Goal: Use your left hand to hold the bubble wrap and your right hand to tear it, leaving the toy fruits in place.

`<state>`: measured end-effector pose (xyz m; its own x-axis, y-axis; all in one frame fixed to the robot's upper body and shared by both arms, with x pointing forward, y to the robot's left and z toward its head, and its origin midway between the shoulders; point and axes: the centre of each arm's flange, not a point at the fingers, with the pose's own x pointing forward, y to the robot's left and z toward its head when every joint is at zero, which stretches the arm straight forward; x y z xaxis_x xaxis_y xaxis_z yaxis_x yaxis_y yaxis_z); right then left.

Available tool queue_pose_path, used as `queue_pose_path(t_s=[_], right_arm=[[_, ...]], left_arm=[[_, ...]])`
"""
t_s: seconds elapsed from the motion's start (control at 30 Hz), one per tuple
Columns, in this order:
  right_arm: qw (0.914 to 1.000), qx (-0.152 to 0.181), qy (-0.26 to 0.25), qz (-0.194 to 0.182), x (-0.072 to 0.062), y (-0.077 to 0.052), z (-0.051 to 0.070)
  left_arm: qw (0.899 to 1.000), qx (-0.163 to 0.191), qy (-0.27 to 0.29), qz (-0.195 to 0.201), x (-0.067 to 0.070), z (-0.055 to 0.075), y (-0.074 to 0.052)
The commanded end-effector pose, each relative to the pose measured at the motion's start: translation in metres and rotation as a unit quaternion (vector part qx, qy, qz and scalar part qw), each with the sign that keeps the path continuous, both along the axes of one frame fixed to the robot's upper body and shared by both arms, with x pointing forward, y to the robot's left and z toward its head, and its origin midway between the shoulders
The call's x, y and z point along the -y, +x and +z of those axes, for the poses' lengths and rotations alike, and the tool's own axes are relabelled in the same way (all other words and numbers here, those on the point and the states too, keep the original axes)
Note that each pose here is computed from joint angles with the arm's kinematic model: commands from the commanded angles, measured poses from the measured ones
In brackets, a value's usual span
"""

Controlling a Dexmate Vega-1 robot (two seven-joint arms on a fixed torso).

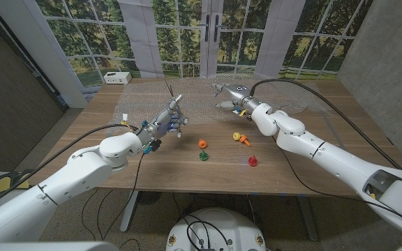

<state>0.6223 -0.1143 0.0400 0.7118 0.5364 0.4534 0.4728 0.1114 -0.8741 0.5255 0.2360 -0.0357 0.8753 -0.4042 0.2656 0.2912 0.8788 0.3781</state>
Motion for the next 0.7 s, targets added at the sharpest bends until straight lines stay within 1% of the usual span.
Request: queue_pose_path(t_s=[0.03, 0.23, 0.4, 0.53, 0.7], right_arm=[[0.9995, -0.022, -0.013, -0.02, -0.003, 0.012, -0.004], [0.9972, -0.048, -0.036, -0.045, -0.008, 0.014, -0.003], [0.9966, -0.049, -0.041, -0.052, -0.01, 0.016, -0.003], [0.9955, -0.057, -0.048, -0.058, -0.011, 0.019, -0.004], [0.9942, -0.068, -0.052, -0.064, -0.012, 0.023, -0.004]], left_arm=[[1.0, 0.003, -0.001, -0.001, 0.001, 0.0, -0.001], [1.0, 0.0, 0.008, -0.005, 0.001, 0.0, -0.003], [1.0, -0.002, 0.005, 0.002, 0.001, -0.001, -0.004], [1.0, -0.004, 0.012, -0.005, 0.002, -0.001, -0.004], [1.0, 0.0, 0.004, 0.0, 0.002, -0.001, -0.004]])
